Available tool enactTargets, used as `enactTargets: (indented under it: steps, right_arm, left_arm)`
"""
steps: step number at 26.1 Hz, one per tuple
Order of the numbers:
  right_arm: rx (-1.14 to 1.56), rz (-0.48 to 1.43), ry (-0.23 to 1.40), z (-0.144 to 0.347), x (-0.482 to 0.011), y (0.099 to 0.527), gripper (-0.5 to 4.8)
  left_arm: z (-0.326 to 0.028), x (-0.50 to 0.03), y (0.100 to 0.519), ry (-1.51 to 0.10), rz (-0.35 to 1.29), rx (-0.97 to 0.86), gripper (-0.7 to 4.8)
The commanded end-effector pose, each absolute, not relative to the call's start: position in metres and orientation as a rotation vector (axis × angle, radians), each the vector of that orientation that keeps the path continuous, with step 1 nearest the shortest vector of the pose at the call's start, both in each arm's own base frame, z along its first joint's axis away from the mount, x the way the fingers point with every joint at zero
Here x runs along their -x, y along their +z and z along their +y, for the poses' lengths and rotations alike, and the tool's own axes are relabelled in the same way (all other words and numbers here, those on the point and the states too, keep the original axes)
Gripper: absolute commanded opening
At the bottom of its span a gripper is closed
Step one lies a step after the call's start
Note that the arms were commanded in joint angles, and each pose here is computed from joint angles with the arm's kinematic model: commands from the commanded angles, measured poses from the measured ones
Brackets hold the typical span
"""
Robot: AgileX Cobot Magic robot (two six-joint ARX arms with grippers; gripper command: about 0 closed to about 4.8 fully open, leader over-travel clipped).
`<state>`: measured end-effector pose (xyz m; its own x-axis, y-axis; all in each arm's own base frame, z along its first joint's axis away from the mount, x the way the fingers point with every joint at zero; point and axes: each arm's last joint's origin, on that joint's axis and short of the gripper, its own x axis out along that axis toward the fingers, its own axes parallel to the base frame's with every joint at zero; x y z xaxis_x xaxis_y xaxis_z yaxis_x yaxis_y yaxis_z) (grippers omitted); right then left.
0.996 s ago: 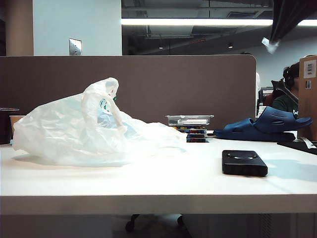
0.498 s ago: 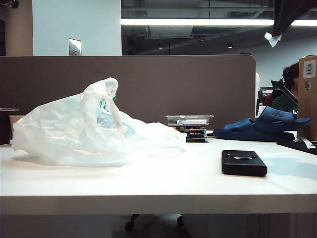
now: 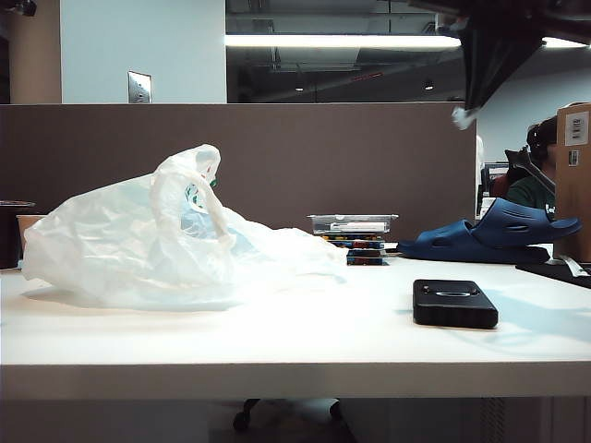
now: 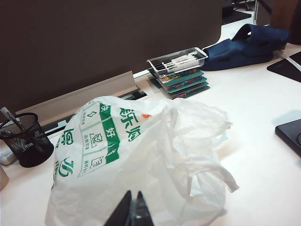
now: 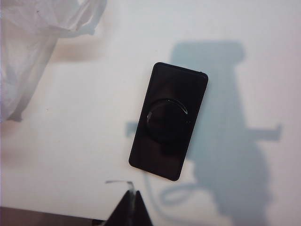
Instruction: Put the power bank into the bag.
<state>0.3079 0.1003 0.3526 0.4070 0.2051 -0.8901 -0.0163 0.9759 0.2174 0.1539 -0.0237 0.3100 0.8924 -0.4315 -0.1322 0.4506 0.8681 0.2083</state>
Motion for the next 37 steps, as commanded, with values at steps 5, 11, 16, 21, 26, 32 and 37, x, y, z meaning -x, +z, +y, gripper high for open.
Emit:
enactTargets:
  steps: [5, 11, 16, 21, 26, 32, 37]
  right_arm:
    - [-0.248, 1.205, 0.062, 0.108, -0.322, 0.333, 1.61]
    - [-0.239, 1.211, 0.006, 0.109, -0.327, 0.326, 3.26]
    - [-0.212, 1.209, -0.037, 0.109, -0.331, 0.321, 4.67]
    - [-0.186, 1.233, -0.059, 0.113, -0.337, 0.310, 4.79]
    - [-0.138, 1.248, -0.050, 0.131, -0.344, 0.293, 4.79]
    - [-0.094, 1.306, -0.067, 0.142, -0.352, 0.269, 4.79]
    - [-0.102, 1.290, -0.131, 0.141, -0.354, 0.266, 4.79]
  left_arm:
    - [-0.024, -0.154, 0.312, -0.462, 0.061, -0.263, -0.06]
    - [-0.023, -0.154, 0.313, -0.460, 0.057, -0.267, -0.06]
    - [-0.024, -0.160, 0.315, -0.467, 0.024, -0.270, -0.06]
    - [-0.026, -0.165, 0.311, -0.531, 0.031, -0.263, -0.06]
    - [-0.029, -0.166, 0.310, -0.640, 0.023, -0.266, -0.06]
    - [-0.030, -0.166, 0.304, -0.681, 0.077, -0.268, -0.06]
    - [-0.030, -0.164, 0.299, -0.703, 0.120, -0.269, -0.06]
